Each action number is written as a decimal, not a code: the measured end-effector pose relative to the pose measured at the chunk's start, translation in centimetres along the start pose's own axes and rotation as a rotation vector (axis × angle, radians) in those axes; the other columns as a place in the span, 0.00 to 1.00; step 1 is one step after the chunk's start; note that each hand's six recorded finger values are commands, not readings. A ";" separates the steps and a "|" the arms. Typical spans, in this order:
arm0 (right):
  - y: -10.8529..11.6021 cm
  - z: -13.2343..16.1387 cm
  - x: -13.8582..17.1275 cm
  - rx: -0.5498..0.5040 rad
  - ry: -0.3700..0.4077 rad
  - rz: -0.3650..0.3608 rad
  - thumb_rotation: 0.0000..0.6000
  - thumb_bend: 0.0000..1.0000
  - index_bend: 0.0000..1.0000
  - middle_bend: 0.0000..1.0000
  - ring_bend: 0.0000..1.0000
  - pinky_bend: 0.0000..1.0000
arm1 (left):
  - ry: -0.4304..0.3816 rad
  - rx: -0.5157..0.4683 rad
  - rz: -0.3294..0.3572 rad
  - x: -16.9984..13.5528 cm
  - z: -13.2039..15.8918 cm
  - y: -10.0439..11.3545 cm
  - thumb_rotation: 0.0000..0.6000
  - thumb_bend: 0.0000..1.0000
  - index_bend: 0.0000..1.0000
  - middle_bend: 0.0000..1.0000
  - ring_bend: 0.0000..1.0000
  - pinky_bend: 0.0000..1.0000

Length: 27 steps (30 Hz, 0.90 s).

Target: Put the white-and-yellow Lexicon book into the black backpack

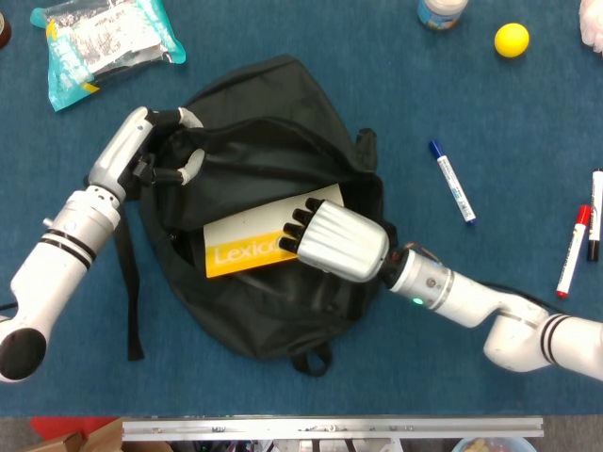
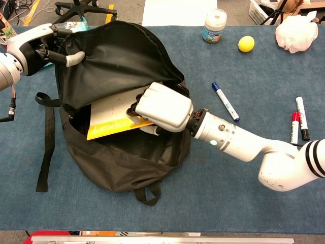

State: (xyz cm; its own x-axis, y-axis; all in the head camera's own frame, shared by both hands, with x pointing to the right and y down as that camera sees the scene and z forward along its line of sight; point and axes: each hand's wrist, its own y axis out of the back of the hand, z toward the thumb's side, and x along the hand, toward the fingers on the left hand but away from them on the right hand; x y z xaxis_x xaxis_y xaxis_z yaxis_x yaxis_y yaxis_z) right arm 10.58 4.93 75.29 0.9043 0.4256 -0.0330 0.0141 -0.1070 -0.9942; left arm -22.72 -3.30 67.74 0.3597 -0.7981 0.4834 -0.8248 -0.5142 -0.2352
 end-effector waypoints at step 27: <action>-1.8 -1.9 0.3 0.010 -0.081 0.074 1.00 0.50 0.81 0.71 0.62 0.71 | 0.004 0.004 -0.003 -1.1 -0.1 0.7 1.00 0.45 0.75 0.67 0.65 0.76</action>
State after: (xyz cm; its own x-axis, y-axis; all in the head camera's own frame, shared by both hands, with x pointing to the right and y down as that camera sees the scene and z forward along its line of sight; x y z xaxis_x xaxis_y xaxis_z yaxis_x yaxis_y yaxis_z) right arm 11.64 3.54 77.31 0.8654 0.4880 -0.1138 -0.0559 -0.1316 -0.9897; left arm -23.78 -2.72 67.14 0.3603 -0.7951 0.4878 -0.8219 -0.5179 -0.2373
